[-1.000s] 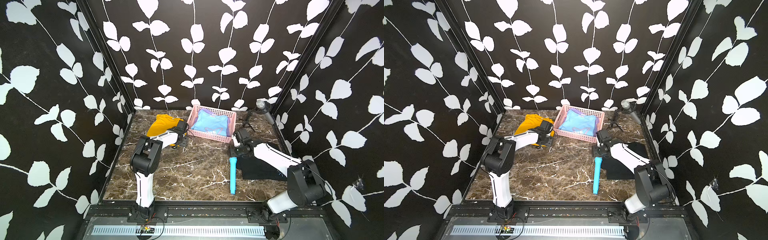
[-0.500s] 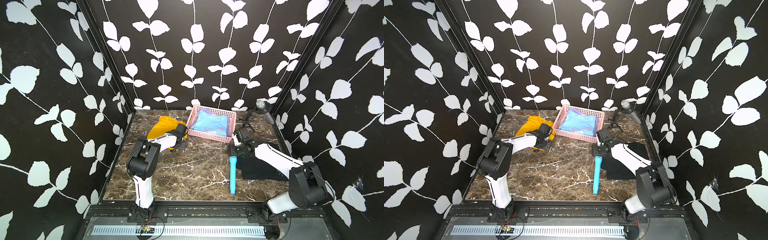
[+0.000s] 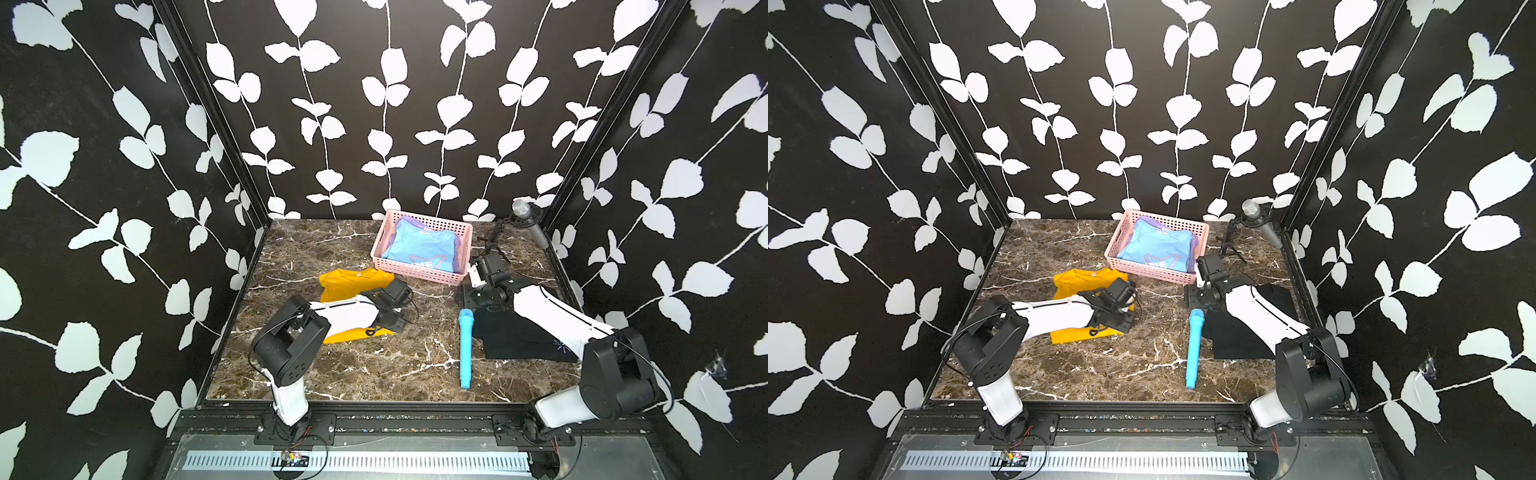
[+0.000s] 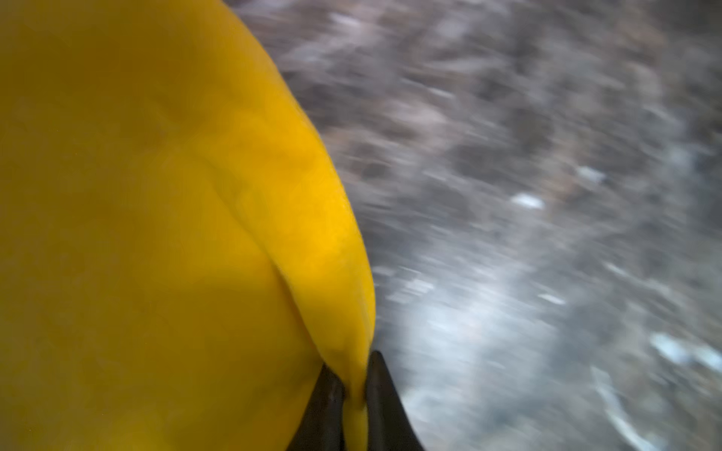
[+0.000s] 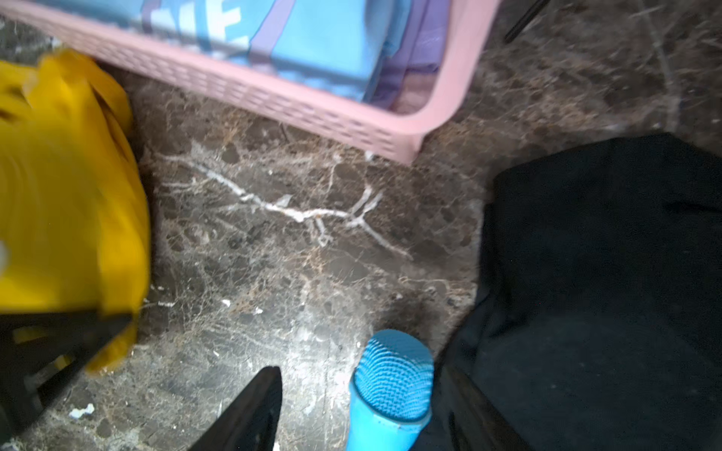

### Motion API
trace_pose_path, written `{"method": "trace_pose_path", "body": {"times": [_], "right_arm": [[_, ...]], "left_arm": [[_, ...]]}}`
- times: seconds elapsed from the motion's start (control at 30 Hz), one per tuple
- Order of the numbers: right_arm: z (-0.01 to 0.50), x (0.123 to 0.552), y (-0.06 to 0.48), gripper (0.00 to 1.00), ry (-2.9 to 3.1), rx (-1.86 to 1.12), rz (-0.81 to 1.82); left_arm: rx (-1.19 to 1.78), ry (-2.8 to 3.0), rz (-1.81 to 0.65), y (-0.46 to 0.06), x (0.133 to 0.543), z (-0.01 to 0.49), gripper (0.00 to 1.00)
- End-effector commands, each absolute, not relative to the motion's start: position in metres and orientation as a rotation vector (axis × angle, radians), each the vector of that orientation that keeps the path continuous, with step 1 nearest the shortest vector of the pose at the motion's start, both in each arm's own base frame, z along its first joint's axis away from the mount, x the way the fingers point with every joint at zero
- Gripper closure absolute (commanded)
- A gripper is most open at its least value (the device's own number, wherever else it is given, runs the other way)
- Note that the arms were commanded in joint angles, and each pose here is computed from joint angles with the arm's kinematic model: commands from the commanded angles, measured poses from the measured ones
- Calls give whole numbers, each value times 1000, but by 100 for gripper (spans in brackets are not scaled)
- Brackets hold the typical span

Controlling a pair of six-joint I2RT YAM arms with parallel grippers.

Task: Put the folded t-shirts into the basket
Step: Move the T-shirt to the center of the board.

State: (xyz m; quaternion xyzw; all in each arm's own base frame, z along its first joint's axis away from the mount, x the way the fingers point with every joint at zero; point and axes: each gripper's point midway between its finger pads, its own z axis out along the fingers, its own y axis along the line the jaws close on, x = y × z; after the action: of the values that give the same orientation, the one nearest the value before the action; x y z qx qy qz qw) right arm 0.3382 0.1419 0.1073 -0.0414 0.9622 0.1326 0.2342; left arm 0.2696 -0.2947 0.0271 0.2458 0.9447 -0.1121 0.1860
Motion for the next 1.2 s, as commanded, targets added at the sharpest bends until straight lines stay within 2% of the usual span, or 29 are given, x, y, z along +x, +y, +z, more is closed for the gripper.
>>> {"method": "trace_pose_path", "body": {"times": [0.0,0.07,0.17,0.27,0.37,0.6,0.73,0.9,1.03,1.17], "right_arm": [[113,348,128,33,2632,-61,380],[116,351,120,33,2623,-33,386],[119,353,117,33,2613,-25,397],[120,352,124,33,2606,-46,439],[122,350,135,33,2592,-87,449],[121,344,201,32,2555,-263,506],[113,345,236,32,2554,-320,538],[95,350,265,32,2578,-356,537],[76,349,279,36,2612,-402,510],[44,337,274,46,2701,-427,432]], "left_arm": [[741,2720,-459,-321,238,27,86],[772,2705,-512,-336,230,35,84],[770,2670,-634,-350,222,53,65],[764,2610,-649,-348,225,75,48],[764,2561,-587,-334,233,95,41],[474,2520,-487,-247,290,121,37],[318,2520,-453,-207,324,118,37],[210,2553,-426,-181,362,97,37],[227,2627,-401,-180,366,68,38],[239,2689,-457,-187,354,45,42]]}}
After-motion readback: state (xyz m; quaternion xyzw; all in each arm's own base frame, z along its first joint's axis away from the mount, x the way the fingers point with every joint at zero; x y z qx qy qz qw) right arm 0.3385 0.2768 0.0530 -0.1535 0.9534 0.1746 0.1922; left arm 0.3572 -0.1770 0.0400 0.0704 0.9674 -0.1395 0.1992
